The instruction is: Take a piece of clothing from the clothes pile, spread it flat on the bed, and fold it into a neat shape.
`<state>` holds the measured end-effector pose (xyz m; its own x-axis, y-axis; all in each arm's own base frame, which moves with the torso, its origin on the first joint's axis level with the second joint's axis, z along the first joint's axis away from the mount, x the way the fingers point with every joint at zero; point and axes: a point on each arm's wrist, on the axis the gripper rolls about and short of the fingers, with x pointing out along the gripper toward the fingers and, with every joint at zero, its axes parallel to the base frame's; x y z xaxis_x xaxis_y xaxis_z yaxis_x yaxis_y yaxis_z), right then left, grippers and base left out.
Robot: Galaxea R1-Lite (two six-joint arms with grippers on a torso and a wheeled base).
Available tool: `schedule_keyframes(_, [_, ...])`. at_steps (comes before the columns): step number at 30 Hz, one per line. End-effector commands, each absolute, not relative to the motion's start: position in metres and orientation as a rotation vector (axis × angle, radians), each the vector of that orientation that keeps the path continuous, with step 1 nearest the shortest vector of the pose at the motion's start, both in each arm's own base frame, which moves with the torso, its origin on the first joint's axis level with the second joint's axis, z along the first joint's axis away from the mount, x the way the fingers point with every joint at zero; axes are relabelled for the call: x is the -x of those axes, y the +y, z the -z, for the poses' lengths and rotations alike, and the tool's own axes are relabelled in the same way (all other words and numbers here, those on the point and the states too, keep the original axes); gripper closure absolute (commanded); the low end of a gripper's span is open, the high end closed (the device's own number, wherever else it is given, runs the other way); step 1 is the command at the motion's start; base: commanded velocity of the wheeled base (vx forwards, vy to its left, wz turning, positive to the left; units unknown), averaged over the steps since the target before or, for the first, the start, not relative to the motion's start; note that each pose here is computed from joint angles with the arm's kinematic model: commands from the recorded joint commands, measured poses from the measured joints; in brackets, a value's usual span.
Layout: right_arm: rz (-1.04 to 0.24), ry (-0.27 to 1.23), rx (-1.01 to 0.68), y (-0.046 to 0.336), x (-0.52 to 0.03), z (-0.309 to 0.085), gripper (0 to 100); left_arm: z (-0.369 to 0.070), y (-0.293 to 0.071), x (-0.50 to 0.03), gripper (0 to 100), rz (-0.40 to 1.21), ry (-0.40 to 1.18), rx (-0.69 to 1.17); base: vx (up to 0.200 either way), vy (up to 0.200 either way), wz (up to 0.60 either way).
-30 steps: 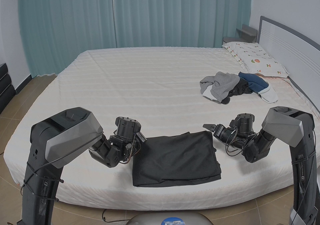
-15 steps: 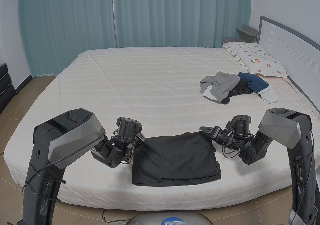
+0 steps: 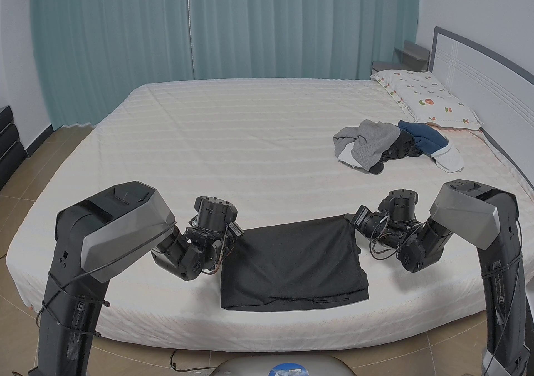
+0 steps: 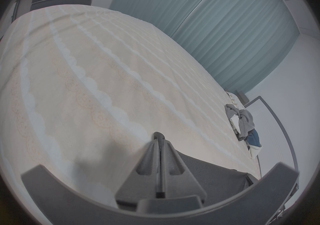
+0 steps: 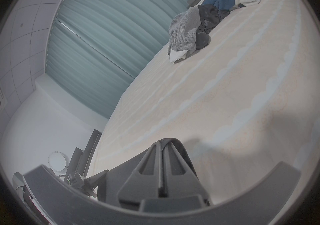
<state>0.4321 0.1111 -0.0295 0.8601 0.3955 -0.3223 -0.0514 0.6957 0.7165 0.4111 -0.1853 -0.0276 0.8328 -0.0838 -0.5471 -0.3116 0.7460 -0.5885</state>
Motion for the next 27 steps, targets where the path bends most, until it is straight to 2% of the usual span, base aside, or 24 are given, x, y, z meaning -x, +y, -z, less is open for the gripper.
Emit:
schedule_keyframes(1, [-0.26,0.479,-0.768,0.111,-0.433,0.029,100,0.028,-0.185,-0.411,100,-0.134,0.587,0.727,0.0,0.0,0.0])
schedule_keyframes(8, [-0.257,0.482,-0.765,0.11,-0.433,0.03,100,0.028,-0.185,-0.41,100,-0.135,0.591,0.727,0.0,0.0,0.0])
schedule_keyframes(9, [-0.256,0.485,-0.763,0.11,-0.432,0.03,0,0.028,-0.185,-0.409,0,-0.135,0.595,0.728,0.0,0.0,0.0])
schedule_keyframes(17, [-0.252,0.482,-0.771,0.107,-0.43,0.025,0,0.024,-0.182,-0.411,0,-0.147,0.586,0.776,0.0,0.0,0.0])
schedule_keyframes(22, [-0.23,0.481,-0.784,0.095,-0.42,0.013,0,0.006,-0.17,-0.403,0,-0.158,0.582,0.801,0.0,0.0,0.0])
schedule_keyframes(27, [-0.206,0.47,-0.837,0.081,-0.407,0.003,0,-0.014,-0.16,-0.372,0,-0.026,0.71,0.826,0.0,0.0,0.0])
